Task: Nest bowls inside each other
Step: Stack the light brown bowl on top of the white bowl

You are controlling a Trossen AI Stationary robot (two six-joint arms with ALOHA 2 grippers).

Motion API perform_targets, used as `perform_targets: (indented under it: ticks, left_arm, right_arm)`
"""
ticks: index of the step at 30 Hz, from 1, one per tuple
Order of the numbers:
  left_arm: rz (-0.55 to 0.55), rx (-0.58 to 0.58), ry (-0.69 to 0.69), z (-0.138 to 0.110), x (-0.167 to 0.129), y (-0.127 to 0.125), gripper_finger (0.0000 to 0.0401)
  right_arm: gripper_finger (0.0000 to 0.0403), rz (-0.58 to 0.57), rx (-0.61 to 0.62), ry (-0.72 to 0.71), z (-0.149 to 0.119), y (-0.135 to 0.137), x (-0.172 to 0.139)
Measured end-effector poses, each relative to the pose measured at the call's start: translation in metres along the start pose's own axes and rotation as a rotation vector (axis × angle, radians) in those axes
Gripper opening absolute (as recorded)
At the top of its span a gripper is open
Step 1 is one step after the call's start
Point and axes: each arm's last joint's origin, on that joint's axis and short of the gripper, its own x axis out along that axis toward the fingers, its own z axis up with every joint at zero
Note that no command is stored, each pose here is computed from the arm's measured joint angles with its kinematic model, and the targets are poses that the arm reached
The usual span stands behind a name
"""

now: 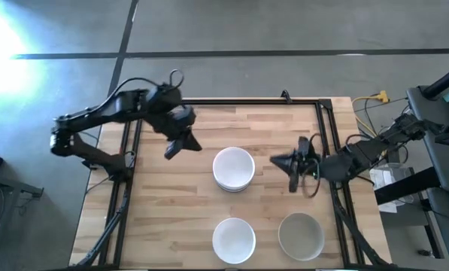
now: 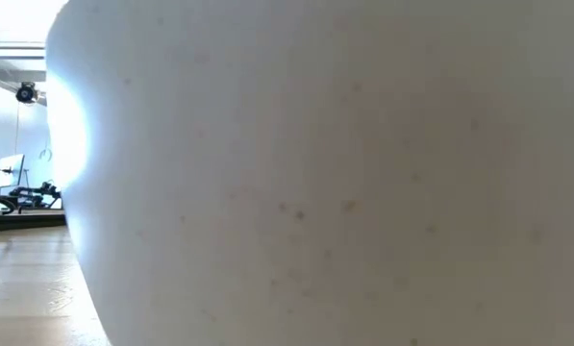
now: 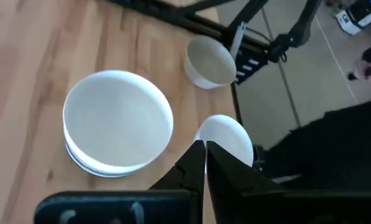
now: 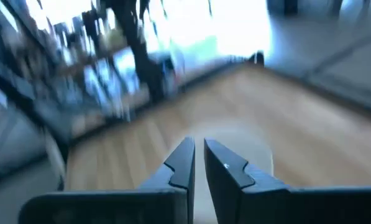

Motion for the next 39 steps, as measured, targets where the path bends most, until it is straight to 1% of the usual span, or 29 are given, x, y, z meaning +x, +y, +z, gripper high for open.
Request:
perform_targets:
  ticks: [3, 5, 8, 11, 14, 17, 20, 24, 27, 29, 31, 33, 36, 39]
  left_arm:
    - [0.016, 0.002, -0.065, -0.012, -0.005, -0.004, 0.0000]
    - [0.015, 0.001, -0.119, -0.018, -0.006, -0.004, 0.0000]
    - [-0.004, 0.036, -0.222, -0.024, -0.009, -0.005, 0.0000]
    - [-0.023, 0.105, -0.350, -0.031, -0.020, -0.014, 0.0000]
    - [0.026, 0.136, -0.461, -0.044, -0.033, -0.023, 0.0000]
    - [0.073, 0.111, -0.560, -0.061, -0.041, -0.028, 0.0000]
    - [0.048, 0.077, -0.627, -0.078, -0.042, -0.032, 0.0000]
    - [-0.013, 0.012, -0.669, -0.100, -0.031, -0.034, 0.0000]
    - [-0.012, -0.012, -0.707, -0.111, -0.017, -0.037, 0.0000]
    - [-0.006, -0.021, -0.732, -0.115, -0.008, -0.041, 0.0000]
    - [0.003, -0.029, -0.739, -0.119, 0.001, -0.047, 0.0000]
    - [0.020, -0.037, -0.705, -0.123, 0.014, -0.052, 0.0000]
    - [0.039, -0.035, -0.618, -0.131, 0.032, -0.058, 0.0000]
    - [0.064, -0.017, -0.544, -0.136, 0.047, -0.060, 0.0000]
  right_arm:
    - [0.0031, 0.004, 0.036, -0.155, 0.022, -0.001, 0.007]
    - [0.0031, -0.001, 0.062, -0.226, 0.033, -0.005, 0.010]
    - [0.0031, -0.010, 0.077, -0.247, 0.039, -0.011, 0.012]
    - [0.0031, 0.038, 0.090, -0.179, 0.039, -0.014, 0.008]
    - [0.0031, 0.019, 0.110, -0.079, 0.036, -0.019, 0.002]
    - [0.0031, 0.003, 0.115, 0.032, 0.034, -0.023, -0.004]
    - [0.0031, -0.005, 0.107, 0.109, 0.036, -0.025, -0.009]
    - [0.0031, -0.018, 0.070, 0.205, 0.039, -0.025, -0.014]
    - [0.0031, -0.054, 0.044, 0.255, 0.041, -0.026, -0.017]
    - [0.0031, -0.083, 0.053, 0.291, 0.041, -0.028, -0.017]
    - [0.0031, -0.107, 0.086, 0.330, 0.039, -0.029, -0.015]
    - [0.0031, -0.099, 0.106, 0.391, 0.035, -0.029, -0.014]
    - [0.0031, -0.052, 0.104, 0.534, 0.023, -0.028, -0.011]
    - [0.0031, -0.042, 0.088, 0.659, 0.012, -0.028, -0.007]
